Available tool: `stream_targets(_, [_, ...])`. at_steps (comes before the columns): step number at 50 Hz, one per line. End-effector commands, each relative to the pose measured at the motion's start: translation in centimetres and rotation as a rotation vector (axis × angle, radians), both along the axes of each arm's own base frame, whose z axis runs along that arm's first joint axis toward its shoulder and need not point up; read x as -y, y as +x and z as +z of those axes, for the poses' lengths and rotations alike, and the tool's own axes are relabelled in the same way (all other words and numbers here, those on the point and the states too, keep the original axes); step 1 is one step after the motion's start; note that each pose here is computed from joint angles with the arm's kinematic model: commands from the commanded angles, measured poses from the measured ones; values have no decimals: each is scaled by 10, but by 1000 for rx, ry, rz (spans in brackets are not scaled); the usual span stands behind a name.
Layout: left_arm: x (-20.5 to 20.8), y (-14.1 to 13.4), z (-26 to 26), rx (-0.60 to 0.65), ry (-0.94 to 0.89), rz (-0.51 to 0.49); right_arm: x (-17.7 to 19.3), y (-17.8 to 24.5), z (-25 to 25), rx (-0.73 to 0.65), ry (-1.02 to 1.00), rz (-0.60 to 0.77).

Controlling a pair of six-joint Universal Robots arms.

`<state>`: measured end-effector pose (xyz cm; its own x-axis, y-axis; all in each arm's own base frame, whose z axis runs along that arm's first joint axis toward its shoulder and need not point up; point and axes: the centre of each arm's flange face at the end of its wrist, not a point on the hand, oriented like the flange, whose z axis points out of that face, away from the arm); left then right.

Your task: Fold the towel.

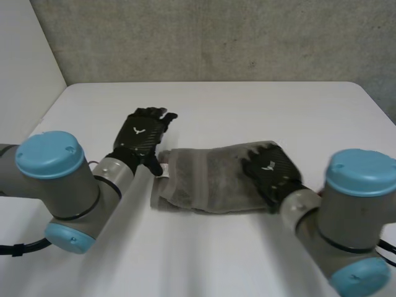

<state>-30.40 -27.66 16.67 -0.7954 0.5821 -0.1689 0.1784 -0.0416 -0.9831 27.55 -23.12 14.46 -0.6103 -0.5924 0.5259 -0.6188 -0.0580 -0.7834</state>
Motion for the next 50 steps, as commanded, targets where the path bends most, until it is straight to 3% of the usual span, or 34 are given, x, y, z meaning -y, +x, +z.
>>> stream_targets(1, [-8, -9, 1, 1, -5, -16, 11, -20, -31, -53, 79, -60])
stream_targets(8, [-9, 2, 20, -12, -39, 56, 33, -17, -15, -108, -47, -65])
stream_targets(11, [-10, 5, 25, -16, -47, 70, 44, -4, 14, -115, -196, -41])
stream_targets(13, [-12, 12, 30, -16, -54, 90, 23, 40, 35, -102, -316, 93])
stream_targets(16, [-8, 23, 39, -26, -71, 123, 4, 68, 40, -93, -359, 189])
stream_targets(18, [-5, 30, 43, -31, -78, 143, -31, 109, 34, -129, -415, 350])
stream_targets(19, [-4, 34, 44, -33, -79, 154, -31, 109, 34, -129, -415, 351])
stream_targets(24, [0, 46, 48, -36, -86, 191, -91, 142, -16, -289, -417, 706])
stream_targets(28, [4, 51, 47, -35, -83, 211, -99, 142, -30, -340, -415, 770])
stream_targets(31, [3, 51, 46, -34, -78, 210, -99, 142, -28, -338, -415, 762])
stream_targets(34, [1, 48, 47, -36, -79, 201, -89, 138, -10, -275, -410, 669])
stream_targets(36, [2, 49, 47, -37, -82, 202, -73, 129, 14, -139, -388, 552])
stream_targets(39, [5, 48, 48, -40, -85, 202, -67, 122, 27, -60, -372, 499])
stream_targets(44, [6, 43, 52, -69, -88, 190, -56, 94, 74, 266, -245, 346])
stream_targets(50, [6, 34, 55, -184, -29, 162, -33, 69, 78, 415, -60, 202])
